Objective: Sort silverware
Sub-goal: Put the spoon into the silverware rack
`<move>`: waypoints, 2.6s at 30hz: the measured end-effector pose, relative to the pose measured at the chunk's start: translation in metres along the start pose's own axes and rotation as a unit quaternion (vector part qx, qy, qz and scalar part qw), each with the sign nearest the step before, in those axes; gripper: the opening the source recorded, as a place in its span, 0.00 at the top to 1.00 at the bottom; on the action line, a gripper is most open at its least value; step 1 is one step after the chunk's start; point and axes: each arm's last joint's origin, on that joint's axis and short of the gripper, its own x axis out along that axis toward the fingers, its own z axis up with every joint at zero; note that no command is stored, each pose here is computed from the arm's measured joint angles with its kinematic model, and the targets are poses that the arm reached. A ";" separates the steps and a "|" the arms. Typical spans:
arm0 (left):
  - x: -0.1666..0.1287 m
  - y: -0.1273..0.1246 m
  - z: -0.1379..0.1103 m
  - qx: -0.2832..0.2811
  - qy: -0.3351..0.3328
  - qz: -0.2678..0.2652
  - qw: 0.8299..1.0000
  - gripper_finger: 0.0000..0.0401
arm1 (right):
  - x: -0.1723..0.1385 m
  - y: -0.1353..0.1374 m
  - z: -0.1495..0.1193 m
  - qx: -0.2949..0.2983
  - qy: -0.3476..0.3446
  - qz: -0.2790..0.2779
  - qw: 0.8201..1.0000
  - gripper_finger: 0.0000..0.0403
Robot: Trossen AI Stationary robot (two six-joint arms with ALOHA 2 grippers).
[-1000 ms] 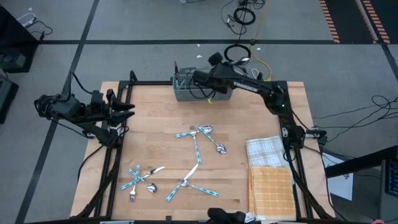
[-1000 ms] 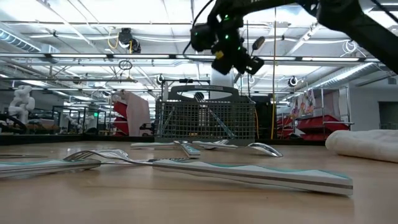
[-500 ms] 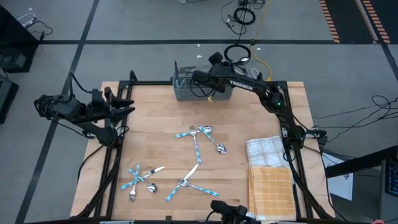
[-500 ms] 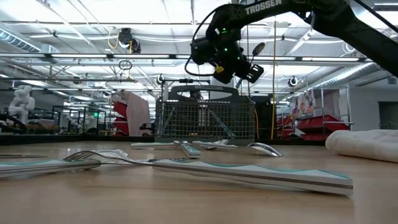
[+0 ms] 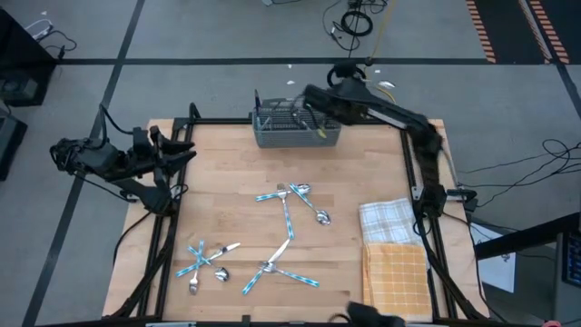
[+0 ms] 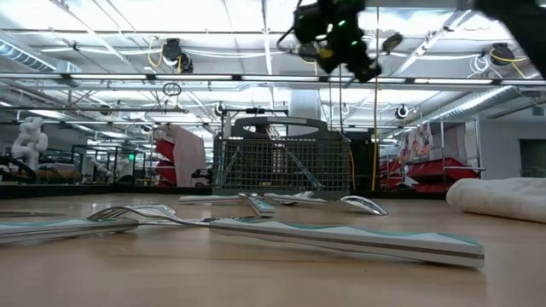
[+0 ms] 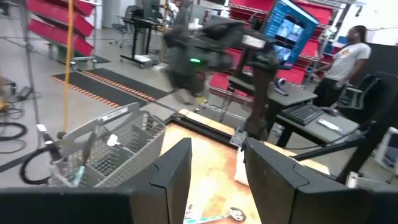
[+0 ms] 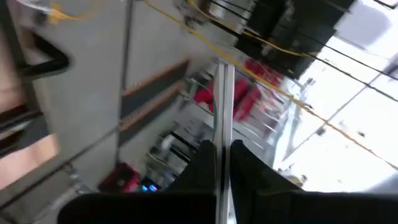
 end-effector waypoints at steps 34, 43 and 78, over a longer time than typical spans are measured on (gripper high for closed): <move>0.007 0.004 -0.023 0.051 0.026 0.077 0.995 0.62 | 0.016 0.072 0.033 -0.257 -0.066 -0.108 0.958 1.00; 0.007 0.001 -0.024 0.039 0.049 0.016 0.998 0.62 | 0.023 0.061 0.030 -0.272 -0.068 -0.116 0.953 1.00; 0.004 -0.002 -0.026 0.005 0.087 -0.072 0.994 0.62 | 0.020 0.065 0.034 -0.313 -0.079 -0.118 0.939 1.00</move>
